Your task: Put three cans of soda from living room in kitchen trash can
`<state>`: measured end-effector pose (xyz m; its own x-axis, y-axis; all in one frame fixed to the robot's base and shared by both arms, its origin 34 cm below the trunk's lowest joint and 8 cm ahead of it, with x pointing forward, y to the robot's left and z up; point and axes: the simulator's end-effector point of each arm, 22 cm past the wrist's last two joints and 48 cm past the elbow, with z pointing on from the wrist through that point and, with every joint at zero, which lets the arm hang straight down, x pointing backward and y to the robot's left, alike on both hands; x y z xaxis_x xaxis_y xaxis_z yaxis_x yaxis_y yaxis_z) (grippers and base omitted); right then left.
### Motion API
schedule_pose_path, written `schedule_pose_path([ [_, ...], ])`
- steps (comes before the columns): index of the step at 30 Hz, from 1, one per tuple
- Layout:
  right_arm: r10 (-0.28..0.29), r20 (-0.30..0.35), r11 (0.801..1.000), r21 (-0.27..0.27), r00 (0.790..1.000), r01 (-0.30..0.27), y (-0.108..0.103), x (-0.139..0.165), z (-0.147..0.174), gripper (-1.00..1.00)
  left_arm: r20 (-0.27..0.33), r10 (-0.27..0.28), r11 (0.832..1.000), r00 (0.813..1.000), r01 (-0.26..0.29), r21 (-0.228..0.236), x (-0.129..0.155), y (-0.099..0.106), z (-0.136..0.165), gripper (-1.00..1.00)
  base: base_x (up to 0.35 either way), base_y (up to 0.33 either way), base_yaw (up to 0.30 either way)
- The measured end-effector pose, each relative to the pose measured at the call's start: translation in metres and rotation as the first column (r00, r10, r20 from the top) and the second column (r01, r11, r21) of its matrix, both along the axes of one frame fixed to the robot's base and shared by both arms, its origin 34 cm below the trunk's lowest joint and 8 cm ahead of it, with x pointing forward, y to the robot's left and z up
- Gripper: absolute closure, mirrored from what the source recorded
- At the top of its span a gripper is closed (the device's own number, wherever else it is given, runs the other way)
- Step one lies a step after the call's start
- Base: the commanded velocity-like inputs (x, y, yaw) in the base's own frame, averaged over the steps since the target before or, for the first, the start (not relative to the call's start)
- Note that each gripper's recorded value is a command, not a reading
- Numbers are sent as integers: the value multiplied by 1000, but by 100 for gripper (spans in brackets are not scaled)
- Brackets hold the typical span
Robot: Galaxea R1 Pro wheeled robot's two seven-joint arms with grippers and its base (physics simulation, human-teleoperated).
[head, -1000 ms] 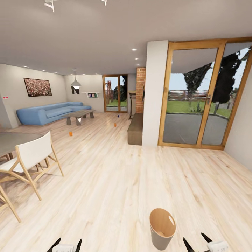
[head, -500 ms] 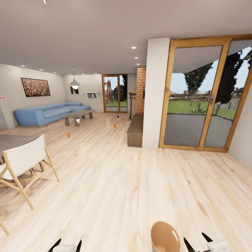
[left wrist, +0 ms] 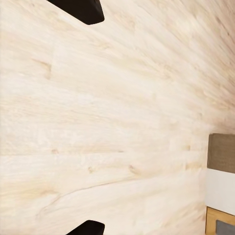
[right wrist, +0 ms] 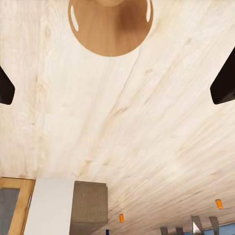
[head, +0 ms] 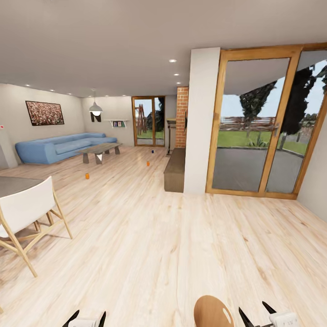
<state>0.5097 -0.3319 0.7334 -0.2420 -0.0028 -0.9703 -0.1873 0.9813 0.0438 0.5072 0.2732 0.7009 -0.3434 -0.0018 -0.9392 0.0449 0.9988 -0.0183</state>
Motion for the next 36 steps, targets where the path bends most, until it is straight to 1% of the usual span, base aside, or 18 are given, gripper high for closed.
schedule_pose_path([
  [2,0,-3,1000,0,1000,0,0,0,-1,-100,0,0,1000,1000,0,-1,0,0,0,-100,8,-4,0],
  [5,-2,-39,1000,13,999,3,0,-1,-7,-100,-1,0,1000,1000,0,-1,0,0,0,-100,4,-2,0],
  [10,-8,-141,998,53,990,16,-2,4,-18,-100,-2,1,1000,1000,-1,-1,0,0,-1,-100,2,-1,0],
  [13,-8,-200,996,83,980,25,-3,23,-12,-100,-10,2,1000,1000,-2,-2,-2,0,-4,-100,0,0,0],
  [16,-4,-281,995,92,960,32,-5,51,-3,-100,-19,2,1000,1000,-2,-4,-4,0,-8,-100,0,0,0],
  [17,-8,-339,996,83,941,39,-9,70,5,-100,-22,2,1000,1000,-2,-4,-5,0,-9,-100,0,0,0],
  [18,-13,-362,996,75,932,43,-11,84,13,-100,-23,2,1000,1000,-2,-4,-5,0,-10,-100,0,0,0],
  [19,-39,-463,998,26,886,57,-19,102,18,-100,-25,1,1000,1000,-1,-4,-6,-1,-11,-100,0,0,0],
  [20,-48,-432,998,17,901,61,-21,139,56,-100,-26,1,1000,1000,-1,-4,-6,-1,-11,-100,0,0,0],
  [21,-60,-469,998,-4,881,66,-24,140,53,-100,-26,0,1000,1000,-1,-4,-6,-1,-11,-100,0,0,0],
  [22,-71,-485,997,-18,871,72,-26,149,61,-100,-27,0,1000,1000,0,-4,-6,-1,-11,-100,0,0,0],
  [23,-91,-518,996,-39,851,83,-29,165,73,-100,-28,0,1000,1000,0,-5,-6,-1,-11,-100,0,0,0],
  [26,-101,-568,995,-44,817,92,-31,189,86,-100,-28,0,1000,1000,0,-5,-6,-1,-12,-100,0,0,0],
  [27,-105,-609,994,-45,787,97,-34,199,88,-100,-29,0,1000,1000,0,-5,-6,-1,-12,-100,0,0,0],
  [28,-117,-654,993,-55,748,107,-43,206,86,-100,-29,0,1000,1000,0,-5,-6,-1,-12,-100,0,0,0],
  [31,-145,-716,989,-81,683,125,-56,208,80,-100,-29,-1,1000,1000,1,-5,-6,-1,-12,-100,0,0,0],
  [32,-155,-729,987,-90,667,131,-59,209,79,-100,-30,-1,1000,1000,1,-5,-6,-1,-12,-100,0,0,0],
  [36,-192,-760,981,-131,621,143,-65,213,84,-100,-30,-2,1000,1000,2,-6,-6,-2,-12,-100,0,0,0],
])
